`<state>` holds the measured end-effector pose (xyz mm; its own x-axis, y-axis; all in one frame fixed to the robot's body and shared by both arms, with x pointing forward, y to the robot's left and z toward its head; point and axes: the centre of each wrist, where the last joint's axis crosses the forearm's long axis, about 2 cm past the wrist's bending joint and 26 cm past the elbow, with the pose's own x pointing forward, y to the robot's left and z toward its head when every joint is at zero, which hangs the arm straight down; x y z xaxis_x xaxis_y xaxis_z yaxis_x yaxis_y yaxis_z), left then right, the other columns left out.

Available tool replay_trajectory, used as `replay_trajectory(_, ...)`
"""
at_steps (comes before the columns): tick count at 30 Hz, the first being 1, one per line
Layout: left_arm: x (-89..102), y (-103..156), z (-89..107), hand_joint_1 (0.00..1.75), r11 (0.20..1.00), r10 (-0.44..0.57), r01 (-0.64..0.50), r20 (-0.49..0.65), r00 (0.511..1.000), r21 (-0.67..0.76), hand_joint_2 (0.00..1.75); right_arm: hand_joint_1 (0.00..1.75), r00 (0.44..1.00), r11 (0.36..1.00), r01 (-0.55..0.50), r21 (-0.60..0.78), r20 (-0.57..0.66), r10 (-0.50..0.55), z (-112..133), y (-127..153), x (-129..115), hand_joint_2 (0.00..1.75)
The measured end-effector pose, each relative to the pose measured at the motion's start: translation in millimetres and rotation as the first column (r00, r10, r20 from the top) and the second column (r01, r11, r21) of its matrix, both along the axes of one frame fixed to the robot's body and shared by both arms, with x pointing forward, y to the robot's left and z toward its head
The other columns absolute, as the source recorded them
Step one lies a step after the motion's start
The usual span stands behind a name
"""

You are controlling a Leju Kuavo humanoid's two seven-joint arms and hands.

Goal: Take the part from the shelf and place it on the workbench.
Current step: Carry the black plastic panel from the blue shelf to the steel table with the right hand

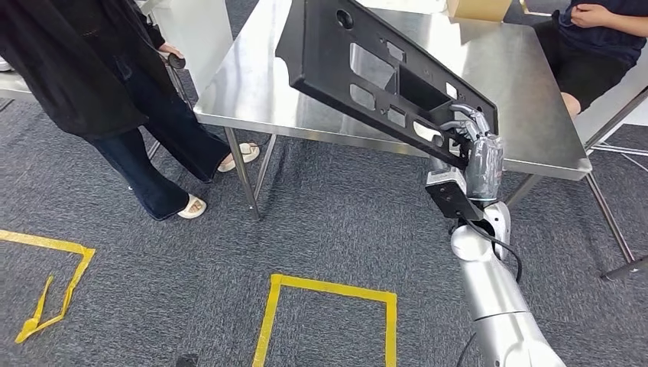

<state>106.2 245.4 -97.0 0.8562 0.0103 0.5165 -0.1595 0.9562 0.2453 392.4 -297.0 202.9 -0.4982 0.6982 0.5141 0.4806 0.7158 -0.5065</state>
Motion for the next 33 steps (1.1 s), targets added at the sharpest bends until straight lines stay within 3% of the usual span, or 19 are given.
replay_trajectory(33,-0.2,-3,0.0,0.0,0.999,-0.011,0.011,0.004,1.0,-0.03,0.0,1.75,0.999,0.999,0.036,-0.019,-0.027,-0.036,-12,-1,-7,1.75)
